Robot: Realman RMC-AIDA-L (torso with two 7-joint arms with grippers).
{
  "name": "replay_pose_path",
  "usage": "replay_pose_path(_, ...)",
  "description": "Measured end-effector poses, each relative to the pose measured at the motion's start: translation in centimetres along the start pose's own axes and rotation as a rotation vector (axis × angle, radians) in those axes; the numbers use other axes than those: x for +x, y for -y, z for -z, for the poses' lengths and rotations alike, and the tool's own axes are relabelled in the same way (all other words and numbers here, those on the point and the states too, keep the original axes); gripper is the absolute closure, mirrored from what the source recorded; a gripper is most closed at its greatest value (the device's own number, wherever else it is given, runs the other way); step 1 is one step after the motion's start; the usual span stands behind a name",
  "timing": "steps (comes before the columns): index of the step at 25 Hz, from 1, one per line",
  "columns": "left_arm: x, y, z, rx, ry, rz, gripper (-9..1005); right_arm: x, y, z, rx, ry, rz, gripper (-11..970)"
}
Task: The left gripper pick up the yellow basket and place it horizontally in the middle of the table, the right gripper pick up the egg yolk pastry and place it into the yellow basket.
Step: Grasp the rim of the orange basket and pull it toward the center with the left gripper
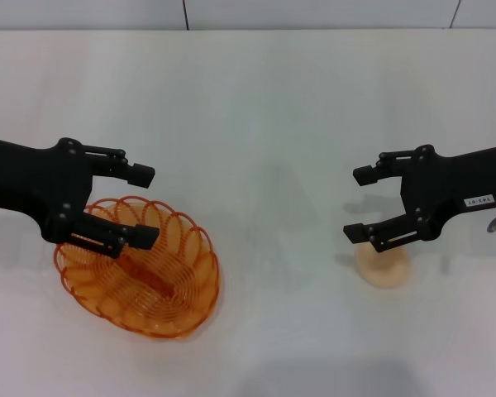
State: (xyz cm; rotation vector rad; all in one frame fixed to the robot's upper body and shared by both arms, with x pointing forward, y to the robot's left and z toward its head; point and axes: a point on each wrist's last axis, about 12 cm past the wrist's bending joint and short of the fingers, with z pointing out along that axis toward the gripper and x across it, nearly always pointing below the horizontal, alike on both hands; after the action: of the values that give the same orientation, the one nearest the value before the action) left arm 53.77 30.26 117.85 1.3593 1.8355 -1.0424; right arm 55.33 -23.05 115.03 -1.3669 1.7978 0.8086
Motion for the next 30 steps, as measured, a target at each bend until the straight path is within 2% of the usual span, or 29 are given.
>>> replay_pose_path(10,-0.1,-0.3,0.2,-0.014,-0.013,0.017,123,0.0,0.0,0.0,0.001,0.0,-0.001,92)
replay_pose_path(14,-1.3,-1.3,1.6,-0.078,-0.104,0.103,123,0.0,0.0,0.0,0.003,0.0,0.0,92)
replay_pose_path(22,-2.8,-3.3,3.4,-0.238,-0.387,0.307,125,0.0,0.0,0.0,0.006,0.009,-0.002,93)
replay_pose_path(30,-2.6,-4.0,2.9,-0.304,-0.543,0.414,125,-0.3,0.0,-0.3,-0.001,0.036,-0.012,93)
